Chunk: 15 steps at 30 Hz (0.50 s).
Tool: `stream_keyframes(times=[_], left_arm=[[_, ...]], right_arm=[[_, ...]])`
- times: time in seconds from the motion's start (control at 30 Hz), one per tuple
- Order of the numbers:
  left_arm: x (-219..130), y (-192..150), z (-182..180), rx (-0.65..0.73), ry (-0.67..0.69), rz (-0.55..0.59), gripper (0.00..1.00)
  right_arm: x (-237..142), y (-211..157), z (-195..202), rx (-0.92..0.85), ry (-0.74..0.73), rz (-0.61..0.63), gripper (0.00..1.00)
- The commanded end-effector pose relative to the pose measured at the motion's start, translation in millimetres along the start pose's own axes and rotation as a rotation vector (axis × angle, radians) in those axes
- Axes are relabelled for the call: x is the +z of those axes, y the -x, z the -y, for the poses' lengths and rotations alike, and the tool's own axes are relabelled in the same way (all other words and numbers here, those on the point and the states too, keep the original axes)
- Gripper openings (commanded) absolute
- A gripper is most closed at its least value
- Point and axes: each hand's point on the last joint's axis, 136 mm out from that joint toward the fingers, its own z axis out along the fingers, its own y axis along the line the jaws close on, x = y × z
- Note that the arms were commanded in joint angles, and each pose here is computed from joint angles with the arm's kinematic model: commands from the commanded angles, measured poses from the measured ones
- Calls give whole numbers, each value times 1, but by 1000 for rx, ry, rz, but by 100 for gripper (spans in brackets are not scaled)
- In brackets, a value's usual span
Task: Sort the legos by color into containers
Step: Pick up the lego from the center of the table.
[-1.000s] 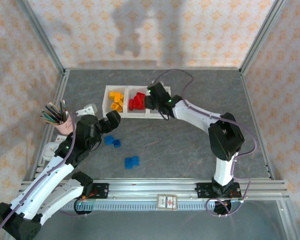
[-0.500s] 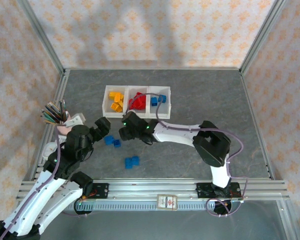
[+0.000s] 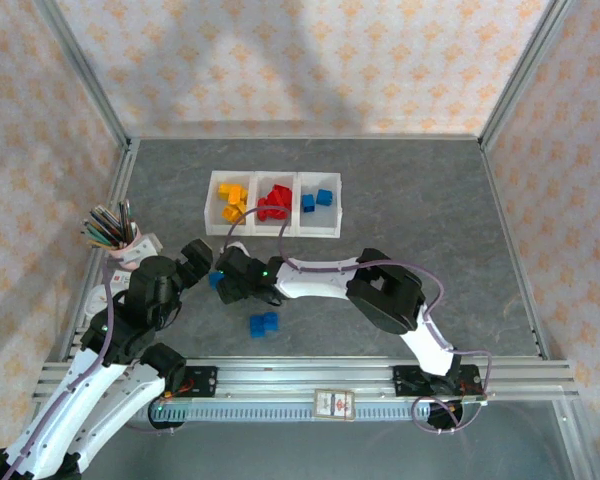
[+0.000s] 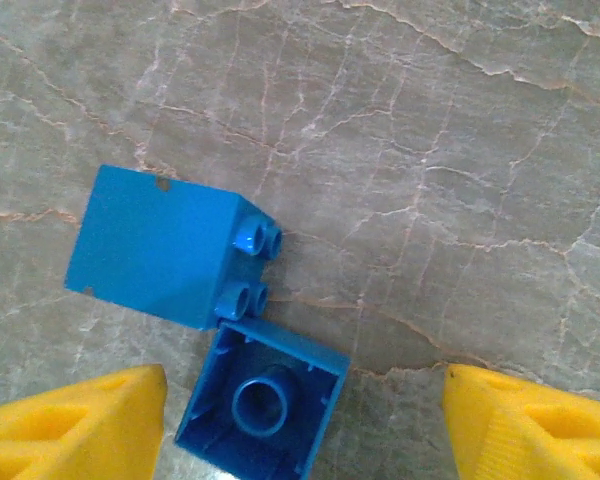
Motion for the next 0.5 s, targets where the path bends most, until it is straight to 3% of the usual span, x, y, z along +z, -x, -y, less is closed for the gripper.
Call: stream_keyframes(times=[0.0,0.47], left_arm=[[-6,8,-8,-9,35,33,100],[-2,7,-7,4,38,34,100]], right_arm=[[9,5,6,1,-54,11,69],[13,2,13,-17,-103,-5,43]])
